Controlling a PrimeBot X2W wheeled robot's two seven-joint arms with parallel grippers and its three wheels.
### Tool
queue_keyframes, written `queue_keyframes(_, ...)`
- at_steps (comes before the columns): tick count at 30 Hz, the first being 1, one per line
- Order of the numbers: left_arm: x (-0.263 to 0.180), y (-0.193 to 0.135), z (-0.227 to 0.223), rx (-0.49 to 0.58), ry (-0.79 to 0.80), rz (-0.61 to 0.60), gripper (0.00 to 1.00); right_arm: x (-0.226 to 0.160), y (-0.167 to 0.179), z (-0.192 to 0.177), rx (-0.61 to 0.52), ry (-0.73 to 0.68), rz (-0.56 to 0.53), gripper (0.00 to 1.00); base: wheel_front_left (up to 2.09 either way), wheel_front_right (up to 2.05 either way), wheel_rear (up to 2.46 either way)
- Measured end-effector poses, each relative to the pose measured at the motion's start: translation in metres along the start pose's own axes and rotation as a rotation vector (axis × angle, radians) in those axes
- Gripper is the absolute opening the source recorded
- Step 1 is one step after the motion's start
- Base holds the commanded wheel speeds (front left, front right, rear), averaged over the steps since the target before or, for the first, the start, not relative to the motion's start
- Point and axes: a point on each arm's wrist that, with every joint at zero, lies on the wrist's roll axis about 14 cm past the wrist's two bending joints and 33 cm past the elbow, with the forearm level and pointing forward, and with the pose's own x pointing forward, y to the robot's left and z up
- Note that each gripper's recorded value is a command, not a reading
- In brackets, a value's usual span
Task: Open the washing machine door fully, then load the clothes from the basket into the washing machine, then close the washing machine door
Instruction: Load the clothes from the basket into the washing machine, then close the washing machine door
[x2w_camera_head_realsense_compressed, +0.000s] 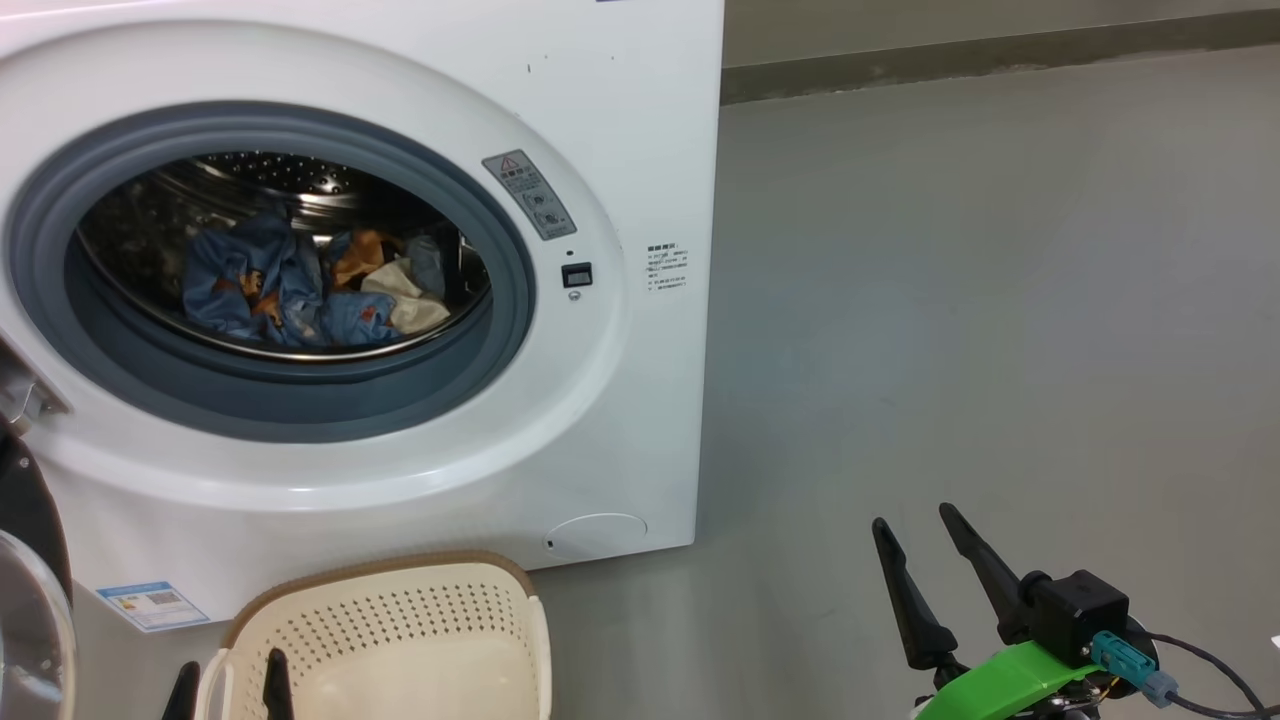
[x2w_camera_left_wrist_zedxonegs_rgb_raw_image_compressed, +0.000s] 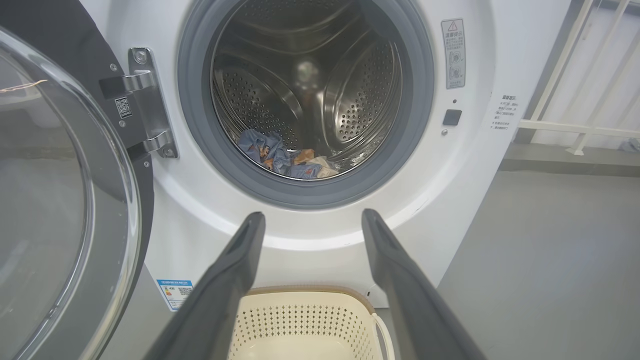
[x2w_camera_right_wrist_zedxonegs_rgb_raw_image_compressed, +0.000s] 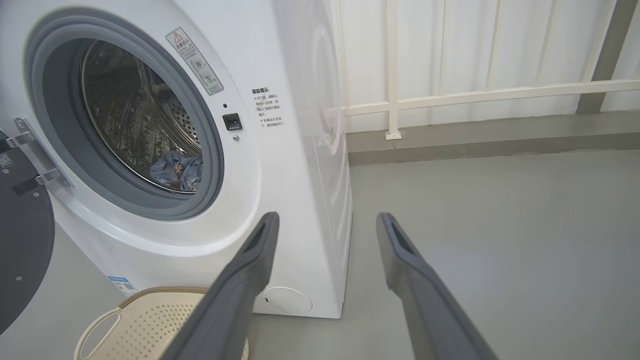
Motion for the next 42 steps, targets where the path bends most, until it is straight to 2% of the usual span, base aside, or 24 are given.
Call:
queue_keyframes(31, -0.0020, 0.0055, 0.0007, 0.007, -0.002, 0.022, 1.00, -0.0028, 0.0034, -0.0069, 0.005, 0.020, 0.008, 1.00, -0.01, 0.01, 0.00)
queue_keyframes(42, -0.0002, 0.0058, 0.0003, 0.008, -0.001, 0.021, 1.00, -0.0032, 0.0022, -0.0080, 0.005, 0.023, 0.004, 1.00, -1.09, 1.09, 0.00)
